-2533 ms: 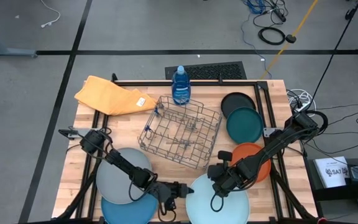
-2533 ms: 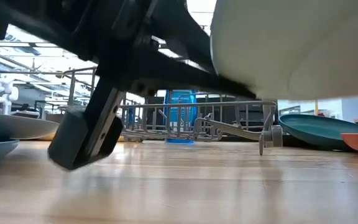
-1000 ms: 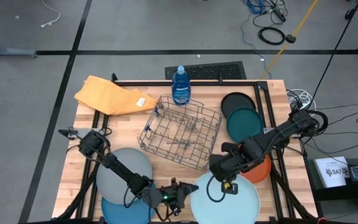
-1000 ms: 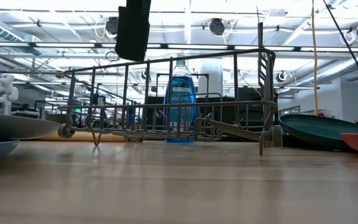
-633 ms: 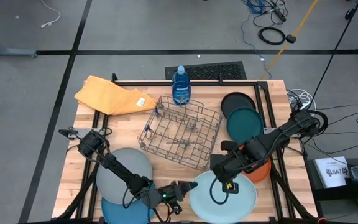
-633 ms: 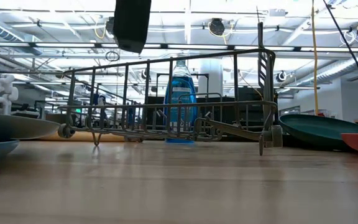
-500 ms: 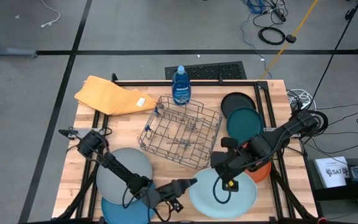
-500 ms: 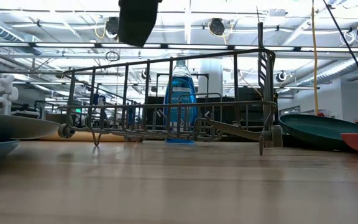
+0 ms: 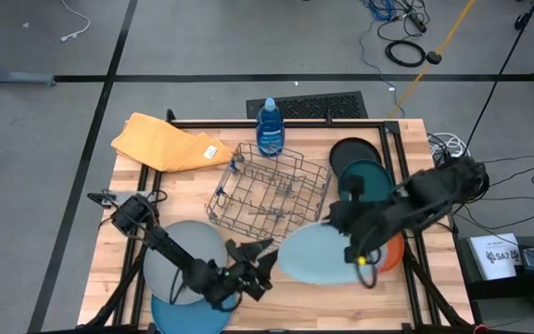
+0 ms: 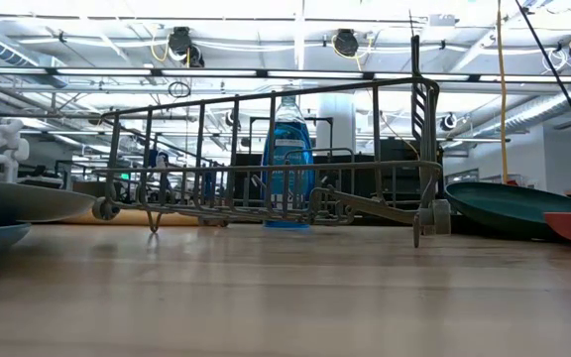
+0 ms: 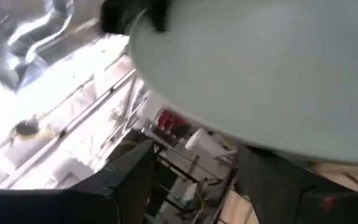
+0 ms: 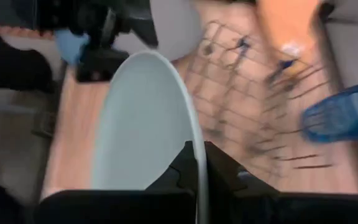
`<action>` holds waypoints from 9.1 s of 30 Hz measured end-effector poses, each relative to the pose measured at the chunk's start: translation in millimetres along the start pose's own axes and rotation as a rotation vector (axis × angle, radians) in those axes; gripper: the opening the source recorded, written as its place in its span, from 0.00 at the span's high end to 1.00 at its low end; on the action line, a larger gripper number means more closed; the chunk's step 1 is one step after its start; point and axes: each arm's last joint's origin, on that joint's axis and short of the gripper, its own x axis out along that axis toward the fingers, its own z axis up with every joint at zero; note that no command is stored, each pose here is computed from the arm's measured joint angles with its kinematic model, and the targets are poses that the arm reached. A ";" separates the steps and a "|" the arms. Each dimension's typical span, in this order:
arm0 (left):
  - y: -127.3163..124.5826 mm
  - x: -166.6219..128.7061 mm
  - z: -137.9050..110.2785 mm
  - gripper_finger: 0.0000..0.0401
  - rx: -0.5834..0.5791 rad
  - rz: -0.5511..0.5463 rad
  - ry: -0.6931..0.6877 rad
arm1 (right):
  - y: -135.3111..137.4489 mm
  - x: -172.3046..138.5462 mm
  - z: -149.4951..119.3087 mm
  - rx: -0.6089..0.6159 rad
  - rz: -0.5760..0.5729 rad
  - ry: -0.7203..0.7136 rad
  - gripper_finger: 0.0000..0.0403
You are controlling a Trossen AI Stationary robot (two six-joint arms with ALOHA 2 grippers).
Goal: Sort dishes
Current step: Put the white plate into the dish rack, then put the gray plate into the dish rack
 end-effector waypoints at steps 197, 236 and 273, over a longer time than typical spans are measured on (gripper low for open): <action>340.8 -30.2 -97.8 1.00 -0.796 -0.984 -0.399 | -282.5 291.5 69.3 -0.858 0.614 -0.927 0.56; 238.3 6.2 -79.5 1.00 -0.539 -0.814 0.185 | -162.8 40.2 80.4 -0.705 -0.118 -0.406 0.61; 31.4 -106.3 -52.8 0.38 -0.662 -1.386 1.361 | -66.2 -20.1 36.1 -0.567 -0.045 -0.226 0.67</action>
